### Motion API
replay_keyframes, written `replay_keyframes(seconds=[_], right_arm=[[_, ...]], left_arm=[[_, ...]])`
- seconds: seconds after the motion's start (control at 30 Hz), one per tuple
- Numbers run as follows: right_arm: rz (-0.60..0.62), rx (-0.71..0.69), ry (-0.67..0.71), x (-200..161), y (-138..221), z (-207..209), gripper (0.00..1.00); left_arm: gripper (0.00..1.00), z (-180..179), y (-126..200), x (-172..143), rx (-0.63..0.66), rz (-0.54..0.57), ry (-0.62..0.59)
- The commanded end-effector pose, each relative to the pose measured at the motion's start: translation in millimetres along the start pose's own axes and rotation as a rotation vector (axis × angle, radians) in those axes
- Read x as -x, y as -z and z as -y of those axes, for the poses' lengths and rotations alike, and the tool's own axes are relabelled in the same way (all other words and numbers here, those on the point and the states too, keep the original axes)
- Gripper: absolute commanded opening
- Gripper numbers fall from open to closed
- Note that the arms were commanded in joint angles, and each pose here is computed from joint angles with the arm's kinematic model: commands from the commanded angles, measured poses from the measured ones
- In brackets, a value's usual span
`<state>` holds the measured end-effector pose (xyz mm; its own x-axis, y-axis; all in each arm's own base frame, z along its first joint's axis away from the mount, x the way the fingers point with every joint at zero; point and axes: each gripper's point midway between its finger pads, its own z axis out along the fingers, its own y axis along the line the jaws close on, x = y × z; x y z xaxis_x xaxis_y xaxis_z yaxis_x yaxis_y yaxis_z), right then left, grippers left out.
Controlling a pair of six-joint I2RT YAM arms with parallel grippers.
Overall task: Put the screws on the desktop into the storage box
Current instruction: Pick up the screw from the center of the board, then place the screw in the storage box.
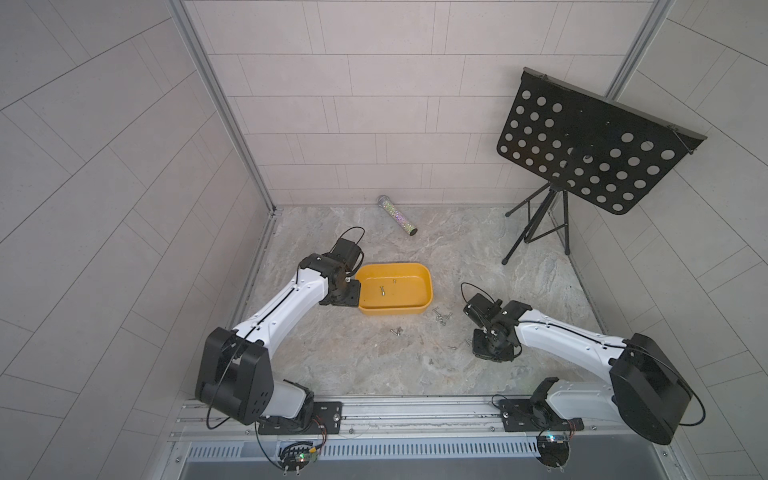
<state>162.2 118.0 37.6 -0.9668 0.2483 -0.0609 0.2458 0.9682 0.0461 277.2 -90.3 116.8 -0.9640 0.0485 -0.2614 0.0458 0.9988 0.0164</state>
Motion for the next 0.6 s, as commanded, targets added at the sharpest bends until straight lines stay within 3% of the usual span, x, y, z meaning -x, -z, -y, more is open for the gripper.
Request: replay_keyframes(seconds=[0.0,0.37,0.57], right_arm=[[0.061,-0.009,0.051,14.5,28.8,-4.8,0.17],[0.134,0.123,0.161,68.4,84.3,-84.7,0.15],[0.138,0.165,0.234,97.9,91.5,-142.8,0.15]], left_arm=[[0.64,-4.8,-0.6,-2.1,0.012,-0.001,-0.005],[0.64,-18.1,4.7,4.0,0.026,0.04,0.048],[0.64,-25.9,6.3,5.2,0.042,0.049,0.071]])
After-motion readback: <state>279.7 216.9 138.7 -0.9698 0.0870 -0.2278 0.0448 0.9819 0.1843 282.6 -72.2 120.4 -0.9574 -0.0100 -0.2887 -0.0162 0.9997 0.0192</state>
